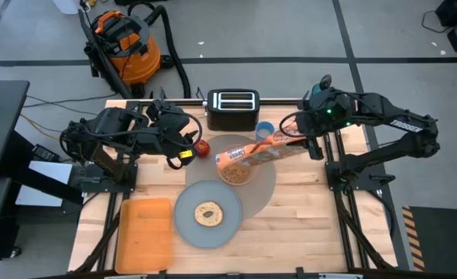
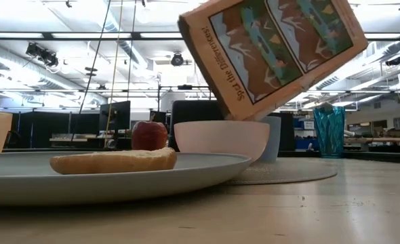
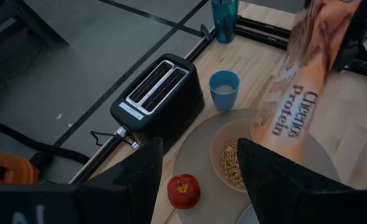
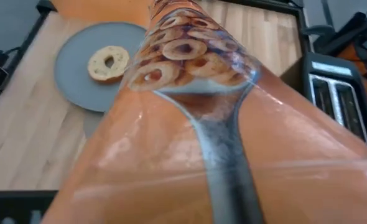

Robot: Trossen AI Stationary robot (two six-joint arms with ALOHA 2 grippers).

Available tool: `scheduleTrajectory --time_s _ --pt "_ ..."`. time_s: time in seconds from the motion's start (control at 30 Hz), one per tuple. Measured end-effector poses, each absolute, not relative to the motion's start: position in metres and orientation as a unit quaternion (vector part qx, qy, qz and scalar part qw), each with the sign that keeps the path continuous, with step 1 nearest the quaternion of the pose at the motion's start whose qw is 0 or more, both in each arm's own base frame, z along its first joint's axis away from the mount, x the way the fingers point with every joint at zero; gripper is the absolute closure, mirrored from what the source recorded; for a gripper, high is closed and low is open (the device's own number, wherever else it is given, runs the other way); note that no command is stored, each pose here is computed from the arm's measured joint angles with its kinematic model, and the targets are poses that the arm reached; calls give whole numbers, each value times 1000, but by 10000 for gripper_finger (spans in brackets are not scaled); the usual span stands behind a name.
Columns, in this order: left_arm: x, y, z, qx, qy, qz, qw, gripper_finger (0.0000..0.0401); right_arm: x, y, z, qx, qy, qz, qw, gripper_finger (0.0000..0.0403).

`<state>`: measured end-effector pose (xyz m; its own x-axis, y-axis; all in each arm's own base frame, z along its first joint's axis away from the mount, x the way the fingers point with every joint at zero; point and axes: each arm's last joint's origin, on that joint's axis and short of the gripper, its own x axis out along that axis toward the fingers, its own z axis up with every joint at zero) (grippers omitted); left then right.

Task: Arrange a breakfast setting
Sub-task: Pour the cereal from the cereal box into the orange bowl

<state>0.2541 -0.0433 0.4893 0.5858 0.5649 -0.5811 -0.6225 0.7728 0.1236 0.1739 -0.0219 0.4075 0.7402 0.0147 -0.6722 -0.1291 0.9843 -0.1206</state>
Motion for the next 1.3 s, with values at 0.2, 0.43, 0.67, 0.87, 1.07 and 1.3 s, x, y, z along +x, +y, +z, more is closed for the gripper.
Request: scheduleTrajectory --time_s 0.2,0.43,0.67,0.87,1.07,1.3 --pt "254 -43 489 -48 309 335 889 186 170 -21 405 -70 376 38 923 190" --pt "254 -43 489 -56 306 337 889 186 172 -20 406 -66 367 48 927 190" --pt "254 -43 489 -56 306 337 889 186 185 -19 403 -64 364 64 927 190" --pt "254 -43 489 -56 306 337 889 186 203 -24 400 -97 357 31 928 190" --pt "254 -43 489 -55 306 337 889 186 217 -27 394 -102 366 16 925 190" --pt "254 -43 489 -54 306 337 889 186 213 -20 395 -76 363 50 927 190"
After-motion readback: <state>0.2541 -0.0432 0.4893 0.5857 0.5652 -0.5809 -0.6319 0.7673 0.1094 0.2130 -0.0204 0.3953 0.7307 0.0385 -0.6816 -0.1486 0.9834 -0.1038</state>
